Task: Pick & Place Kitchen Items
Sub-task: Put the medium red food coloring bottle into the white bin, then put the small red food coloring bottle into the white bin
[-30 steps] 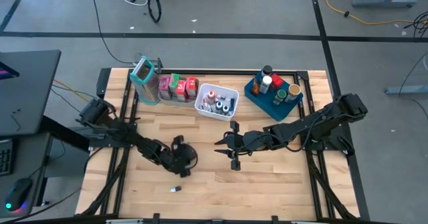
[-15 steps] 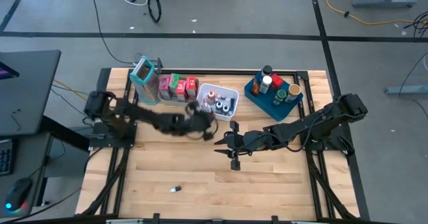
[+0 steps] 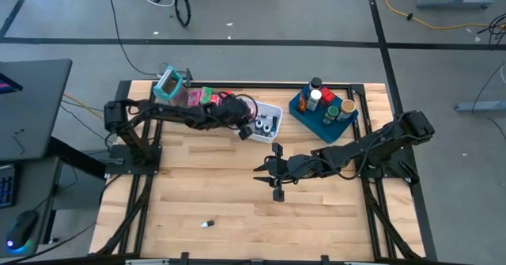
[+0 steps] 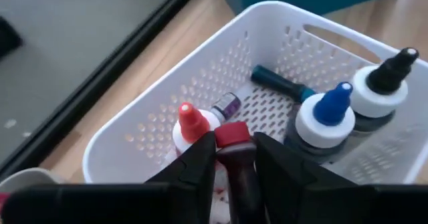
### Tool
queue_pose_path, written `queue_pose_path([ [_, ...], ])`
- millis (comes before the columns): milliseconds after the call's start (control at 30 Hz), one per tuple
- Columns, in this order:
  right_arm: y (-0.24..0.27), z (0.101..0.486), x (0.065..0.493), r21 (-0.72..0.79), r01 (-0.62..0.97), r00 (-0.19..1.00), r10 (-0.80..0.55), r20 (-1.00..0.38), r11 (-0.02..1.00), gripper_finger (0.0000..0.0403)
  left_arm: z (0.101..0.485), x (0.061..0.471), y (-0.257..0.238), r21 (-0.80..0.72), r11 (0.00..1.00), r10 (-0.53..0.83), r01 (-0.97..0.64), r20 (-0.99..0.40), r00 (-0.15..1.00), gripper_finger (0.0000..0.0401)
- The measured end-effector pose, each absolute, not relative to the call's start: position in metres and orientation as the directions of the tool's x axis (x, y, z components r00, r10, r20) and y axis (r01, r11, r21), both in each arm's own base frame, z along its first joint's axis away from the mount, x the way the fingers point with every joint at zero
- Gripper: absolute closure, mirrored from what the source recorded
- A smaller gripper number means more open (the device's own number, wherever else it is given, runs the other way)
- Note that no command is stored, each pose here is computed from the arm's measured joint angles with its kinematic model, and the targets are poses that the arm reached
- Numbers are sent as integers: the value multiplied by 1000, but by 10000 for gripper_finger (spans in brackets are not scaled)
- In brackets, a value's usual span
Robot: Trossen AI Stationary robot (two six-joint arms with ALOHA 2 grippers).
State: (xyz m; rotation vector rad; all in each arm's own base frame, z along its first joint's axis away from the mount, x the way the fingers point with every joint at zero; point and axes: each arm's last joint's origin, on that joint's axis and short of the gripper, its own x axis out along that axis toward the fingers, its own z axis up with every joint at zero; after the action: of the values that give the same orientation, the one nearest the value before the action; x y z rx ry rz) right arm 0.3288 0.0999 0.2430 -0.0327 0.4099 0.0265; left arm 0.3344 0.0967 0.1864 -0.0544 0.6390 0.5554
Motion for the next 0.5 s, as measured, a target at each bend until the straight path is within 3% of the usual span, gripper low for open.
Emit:
queue_pose_path([
  [500,100,243,329,-27,-33,916,19,-400,999,279,186,334,91,129,897,407,-422,-611,679,234],
])
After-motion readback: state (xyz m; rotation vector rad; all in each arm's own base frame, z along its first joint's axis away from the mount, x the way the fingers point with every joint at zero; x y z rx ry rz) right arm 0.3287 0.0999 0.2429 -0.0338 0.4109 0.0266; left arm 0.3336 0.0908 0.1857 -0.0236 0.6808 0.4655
